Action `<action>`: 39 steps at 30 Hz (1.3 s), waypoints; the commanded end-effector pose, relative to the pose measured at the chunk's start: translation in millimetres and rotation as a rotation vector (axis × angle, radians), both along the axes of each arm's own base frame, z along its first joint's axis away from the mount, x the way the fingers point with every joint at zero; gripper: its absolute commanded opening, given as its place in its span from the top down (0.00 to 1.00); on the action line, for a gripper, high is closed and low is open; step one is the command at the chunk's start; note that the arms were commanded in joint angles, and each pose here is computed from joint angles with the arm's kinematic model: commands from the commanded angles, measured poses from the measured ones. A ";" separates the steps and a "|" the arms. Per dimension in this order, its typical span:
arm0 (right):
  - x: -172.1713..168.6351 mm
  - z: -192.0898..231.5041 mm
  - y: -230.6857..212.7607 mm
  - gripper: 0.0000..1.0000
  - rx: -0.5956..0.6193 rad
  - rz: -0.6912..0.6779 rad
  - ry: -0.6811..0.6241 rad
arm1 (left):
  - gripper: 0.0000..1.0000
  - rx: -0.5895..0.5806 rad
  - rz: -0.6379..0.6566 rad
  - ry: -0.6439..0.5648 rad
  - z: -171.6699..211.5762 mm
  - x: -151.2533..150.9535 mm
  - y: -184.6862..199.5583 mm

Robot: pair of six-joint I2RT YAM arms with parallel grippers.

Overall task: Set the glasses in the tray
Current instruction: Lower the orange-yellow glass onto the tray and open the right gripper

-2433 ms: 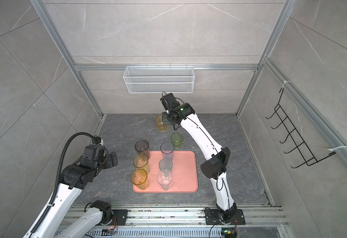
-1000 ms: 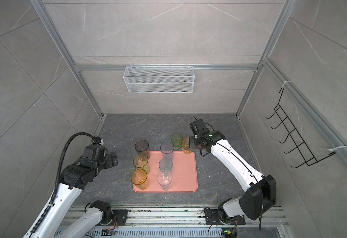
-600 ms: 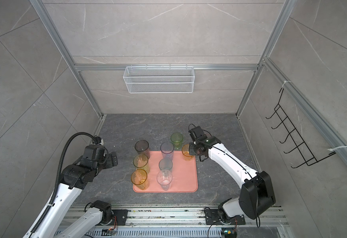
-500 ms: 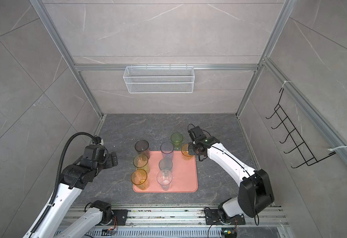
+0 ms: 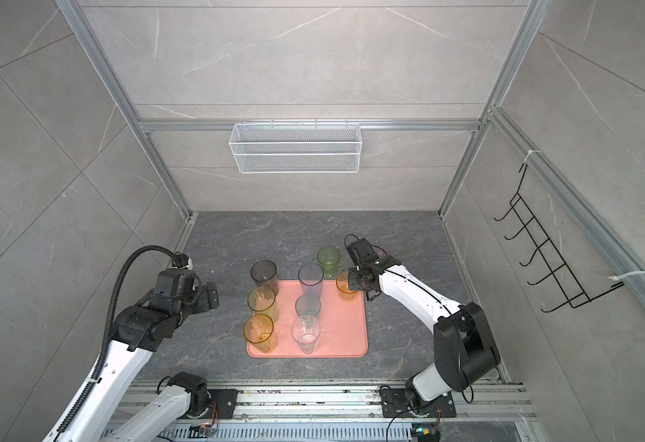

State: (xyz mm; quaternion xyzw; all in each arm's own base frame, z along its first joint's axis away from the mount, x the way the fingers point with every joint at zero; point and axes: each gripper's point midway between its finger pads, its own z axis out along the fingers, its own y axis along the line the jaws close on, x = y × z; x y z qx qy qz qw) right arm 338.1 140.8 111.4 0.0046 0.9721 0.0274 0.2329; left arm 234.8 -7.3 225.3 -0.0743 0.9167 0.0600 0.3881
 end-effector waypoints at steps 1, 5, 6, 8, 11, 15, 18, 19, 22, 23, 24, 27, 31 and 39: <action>5.9 -6.5 -1.5 1.00 0.003 -0.025 -0.008 | 0.05 -0.008 0.004 -0.014 1.0 2.3 0.1; 8.2 -9.8 -2.2 1.00 0.003 -0.029 -0.005 | 0.05 -0.008 0.004 -0.014 0.8 2.3 0.1; 8.5 -10.4 -1.9 1.00 0.004 -0.028 -0.005 | 0.05 -0.008 0.004 -0.015 1.0 2.4 0.0; 8.7 -12.1 -1.3 1.00 0.005 -0.024 -0.002 | 0.05 -0.008 0.004 -0.014 1.2 2.4 0.1; 9.8 -14.2 -0.3 1.00 0.007 -0.021 0.000 | 0.05 -0.008 0.003 -0.013 0.9 2.4 0.0; 9.9 -19.6 1.1 1.00 0.008 -0.015 0.016 | 0.05 -0.007 0.004 -0.014 1.1 2.4 0.0; 9.5 -22.9 1.8 1.00 0.009 -0.014 0.026 | 0.05 -0.005 0.005 -0.014 1.3 2.2 0.6; 9.3 -23.5 1.7 1.00 0.007 -0.014 0.030 | 0.05 -0.006 0.005 -0.014 1.0 2.3 0.4; 8.8 -21.8 0.9 0.92 0.004 -0.015 0.031 | 0.05 -0.006 0.006 -0.013 1.0 2.4 0.5; 9.3 -20.6 -0.2 0.86 0.001 -0.017 0.026 | 0.05 -0.006 0.006 -0.013 0.9 2.6 0.4; 9.3 -19.9 -0.4 0.83 -0.001 -0.018 0.023 | 0.05 -0.005 0.006 -0.011 0.4 2.5 0.4; 10.0 -16.5 -0.4 0.79 -0.001 -0.018 0.018 | 0.05 -0.003 0.006 -0.011 0.4 2.5 0.8; 11.8 -6.0 1.0 0.72 0.006 -0.015 0.007 | 0.05 -0.003 0.010 -0.013 0.8 2.2 1.4; 17.5 37.1 -0.5 0.58 0.027 -0.012 -0.094 | 0.05 -0.001 0.014 -0.018 2.4 1.4 2.4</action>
